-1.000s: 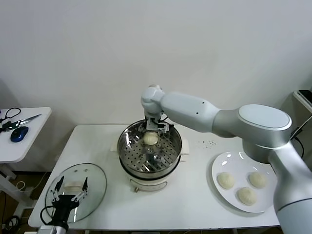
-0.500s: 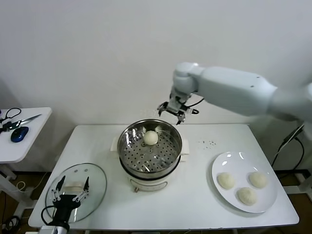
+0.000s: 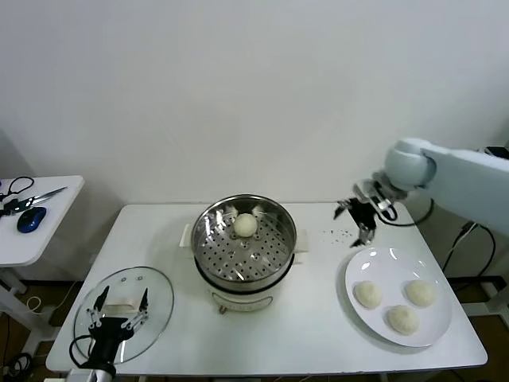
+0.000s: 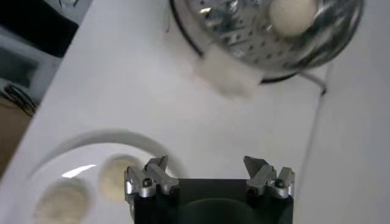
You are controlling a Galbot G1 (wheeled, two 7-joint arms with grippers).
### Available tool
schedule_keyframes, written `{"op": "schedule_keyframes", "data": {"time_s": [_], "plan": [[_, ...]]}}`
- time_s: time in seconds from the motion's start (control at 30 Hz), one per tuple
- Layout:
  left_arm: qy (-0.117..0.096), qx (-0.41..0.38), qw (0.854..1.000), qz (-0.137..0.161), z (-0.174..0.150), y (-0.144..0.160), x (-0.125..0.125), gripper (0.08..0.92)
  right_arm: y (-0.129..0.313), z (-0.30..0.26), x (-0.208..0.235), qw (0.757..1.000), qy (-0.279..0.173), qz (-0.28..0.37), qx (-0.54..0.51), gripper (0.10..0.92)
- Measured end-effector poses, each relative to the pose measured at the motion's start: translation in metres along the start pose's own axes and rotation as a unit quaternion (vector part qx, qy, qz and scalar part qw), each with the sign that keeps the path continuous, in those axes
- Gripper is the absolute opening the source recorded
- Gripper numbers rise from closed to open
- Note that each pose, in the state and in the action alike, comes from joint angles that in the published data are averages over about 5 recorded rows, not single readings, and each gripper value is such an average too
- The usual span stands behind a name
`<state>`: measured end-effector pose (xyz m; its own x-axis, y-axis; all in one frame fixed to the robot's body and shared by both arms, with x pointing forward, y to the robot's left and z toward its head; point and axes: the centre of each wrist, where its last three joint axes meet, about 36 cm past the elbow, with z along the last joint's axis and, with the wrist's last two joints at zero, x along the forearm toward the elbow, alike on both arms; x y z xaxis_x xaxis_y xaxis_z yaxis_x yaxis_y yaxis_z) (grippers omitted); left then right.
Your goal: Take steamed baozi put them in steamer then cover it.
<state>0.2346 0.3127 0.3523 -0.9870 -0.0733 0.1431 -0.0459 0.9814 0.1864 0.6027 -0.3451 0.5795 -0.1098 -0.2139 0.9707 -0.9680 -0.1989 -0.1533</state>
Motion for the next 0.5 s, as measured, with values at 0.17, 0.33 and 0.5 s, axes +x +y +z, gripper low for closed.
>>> {"op": "schedule_keyframes", "data": {"time_s": [0.17,0.33,0.5], "plan": [[0.002,-0.002,1.000,-0.002,0.001,0.001,0.002,0.823,0.024,0.027,-0.034,0.999,0.005,-0.017,-0.040,0.823],[0.006,-0.002,1.000,-0.003,0.003,0.001,0.002,0.823,0.041,0.045,-0.059,0.997,0.012,-0.030,-0.066,0.823],[0.009,-0.002,1.000,-0.004,0.006,0.001,0.002,0.823,0.052,0.057,-0.078,0.996,0.019,-0.037,-0.085,0.823]]}}
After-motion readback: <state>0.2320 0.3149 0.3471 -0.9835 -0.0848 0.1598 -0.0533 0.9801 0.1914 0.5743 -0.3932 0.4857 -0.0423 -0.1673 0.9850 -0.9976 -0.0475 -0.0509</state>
